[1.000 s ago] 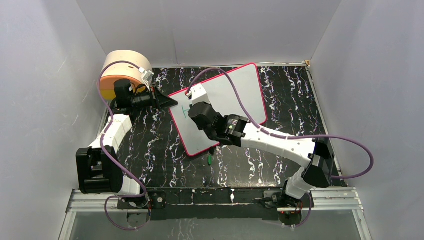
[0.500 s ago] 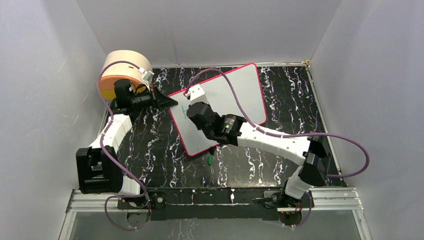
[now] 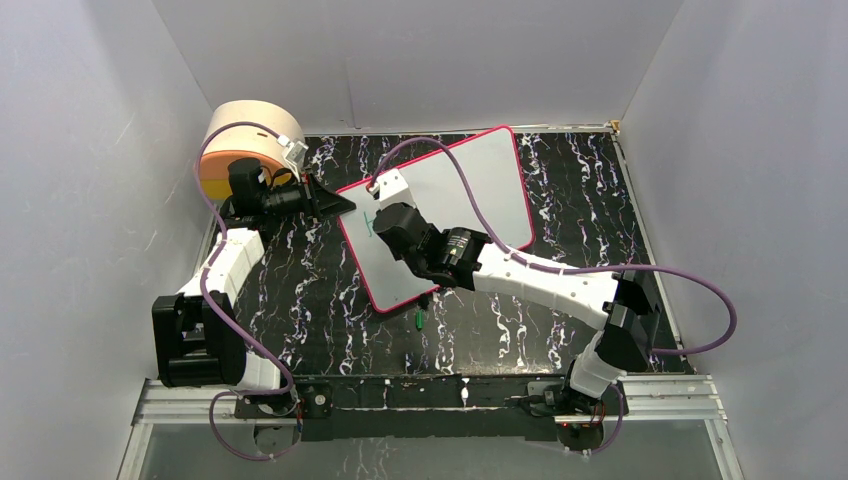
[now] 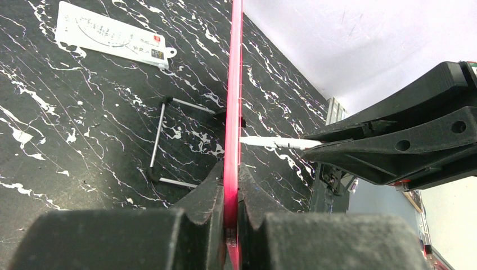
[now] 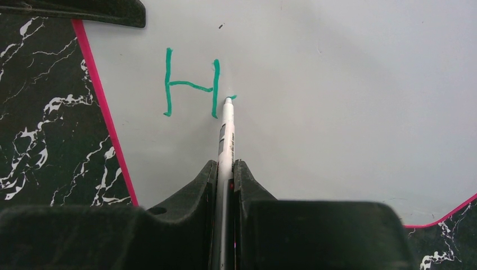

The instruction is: Write a sentence on the whiteboard

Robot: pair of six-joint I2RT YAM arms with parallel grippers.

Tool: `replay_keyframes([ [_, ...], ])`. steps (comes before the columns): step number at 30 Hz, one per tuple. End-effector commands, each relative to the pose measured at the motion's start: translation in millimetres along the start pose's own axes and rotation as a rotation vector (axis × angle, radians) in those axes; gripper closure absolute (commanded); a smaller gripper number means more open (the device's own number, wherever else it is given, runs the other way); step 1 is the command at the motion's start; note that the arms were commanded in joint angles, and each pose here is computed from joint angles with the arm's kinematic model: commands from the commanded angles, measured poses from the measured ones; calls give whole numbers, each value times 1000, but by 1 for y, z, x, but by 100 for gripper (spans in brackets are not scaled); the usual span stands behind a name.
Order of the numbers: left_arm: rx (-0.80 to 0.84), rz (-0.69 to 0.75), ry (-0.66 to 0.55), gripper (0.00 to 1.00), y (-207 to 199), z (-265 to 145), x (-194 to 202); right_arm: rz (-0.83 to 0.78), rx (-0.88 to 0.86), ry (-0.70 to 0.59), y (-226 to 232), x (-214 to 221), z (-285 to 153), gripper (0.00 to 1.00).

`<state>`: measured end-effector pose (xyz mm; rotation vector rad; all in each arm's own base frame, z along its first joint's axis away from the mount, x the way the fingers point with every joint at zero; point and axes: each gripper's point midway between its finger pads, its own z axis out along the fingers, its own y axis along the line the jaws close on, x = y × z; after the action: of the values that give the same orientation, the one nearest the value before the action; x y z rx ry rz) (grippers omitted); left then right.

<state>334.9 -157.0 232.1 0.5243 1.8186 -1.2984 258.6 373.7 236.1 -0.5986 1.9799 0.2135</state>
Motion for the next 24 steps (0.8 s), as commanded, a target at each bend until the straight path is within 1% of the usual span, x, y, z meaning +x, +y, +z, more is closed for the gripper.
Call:
replay_keyframes([
  [1,-27,34,20,100,8,4,9,19,-28,-27,7,-10,2,100],
  [13,-30,31,22,100,9,5,10,-9,-28,40,4,8,0,100],
  [24,-31,32,24,100,10,4,10,-17,35,54,-9,14,-1,100],
])
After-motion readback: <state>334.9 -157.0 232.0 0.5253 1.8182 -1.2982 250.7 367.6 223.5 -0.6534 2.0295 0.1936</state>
